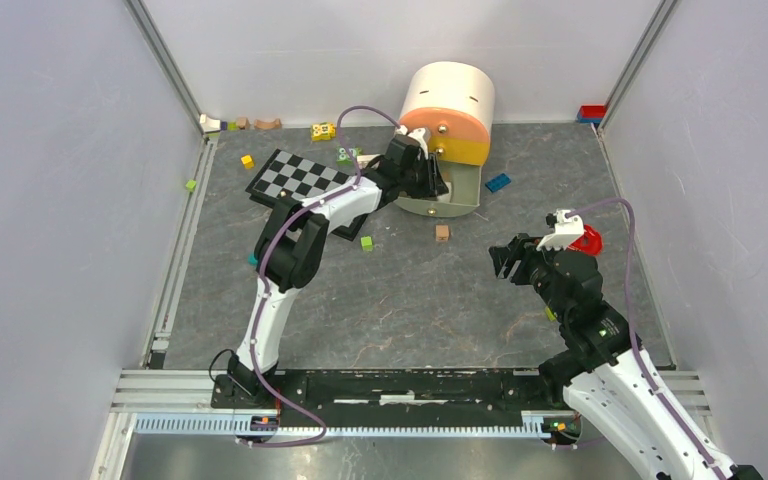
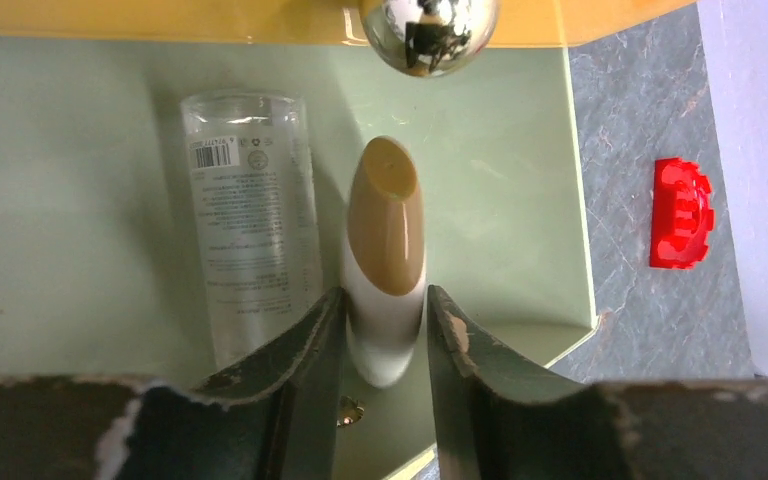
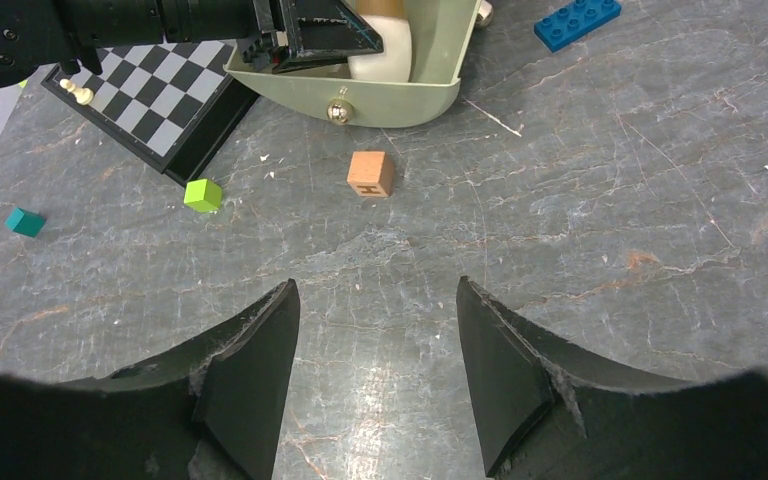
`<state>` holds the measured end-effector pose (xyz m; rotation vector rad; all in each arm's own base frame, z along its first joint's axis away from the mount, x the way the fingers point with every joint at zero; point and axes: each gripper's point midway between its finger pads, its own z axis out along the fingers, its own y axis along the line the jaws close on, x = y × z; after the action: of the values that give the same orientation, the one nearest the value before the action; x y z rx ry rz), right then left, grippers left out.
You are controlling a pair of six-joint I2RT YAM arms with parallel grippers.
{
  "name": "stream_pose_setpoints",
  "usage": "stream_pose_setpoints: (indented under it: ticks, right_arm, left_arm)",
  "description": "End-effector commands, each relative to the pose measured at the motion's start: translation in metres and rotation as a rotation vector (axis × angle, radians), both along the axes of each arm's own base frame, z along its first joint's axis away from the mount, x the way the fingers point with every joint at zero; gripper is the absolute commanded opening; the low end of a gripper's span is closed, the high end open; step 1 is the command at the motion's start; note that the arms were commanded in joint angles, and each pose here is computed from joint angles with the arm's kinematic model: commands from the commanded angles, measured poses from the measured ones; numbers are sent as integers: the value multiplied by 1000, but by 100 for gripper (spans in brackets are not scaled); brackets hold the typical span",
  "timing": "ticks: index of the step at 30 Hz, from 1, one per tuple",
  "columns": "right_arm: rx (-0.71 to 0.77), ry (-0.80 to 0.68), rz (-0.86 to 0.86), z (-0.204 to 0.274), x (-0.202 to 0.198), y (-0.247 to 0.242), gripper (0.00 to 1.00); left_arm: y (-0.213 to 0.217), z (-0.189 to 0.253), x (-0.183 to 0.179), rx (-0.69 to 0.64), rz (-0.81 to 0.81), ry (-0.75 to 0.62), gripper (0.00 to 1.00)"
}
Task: Organize the makeup
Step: Place the makeup in the drawer, then close the drawer in the storage box.
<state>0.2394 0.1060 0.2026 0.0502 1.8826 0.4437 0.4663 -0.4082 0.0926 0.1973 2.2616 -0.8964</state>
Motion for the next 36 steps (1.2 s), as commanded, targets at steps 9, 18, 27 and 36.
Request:
stream_pose_setpoints:
  ticks: [9,18,27,36]
  right_arm:
    - [-12,-41,-14,14,4,-3,66]
    - [-92,-59,-75,15,9,-19,68]
    - [-134,-50,-66,13,17,-17,71]
    - [-87,-23,-39,-4,33,1,71]
  left_arm:
    - [4,89,8,2,-21,-170,55]
    - [33,169,-19,-12,18,-238,58]
    - [137,161,-73,173,228,-231,63]
    - [246,138,-148,328,403,-209,69]
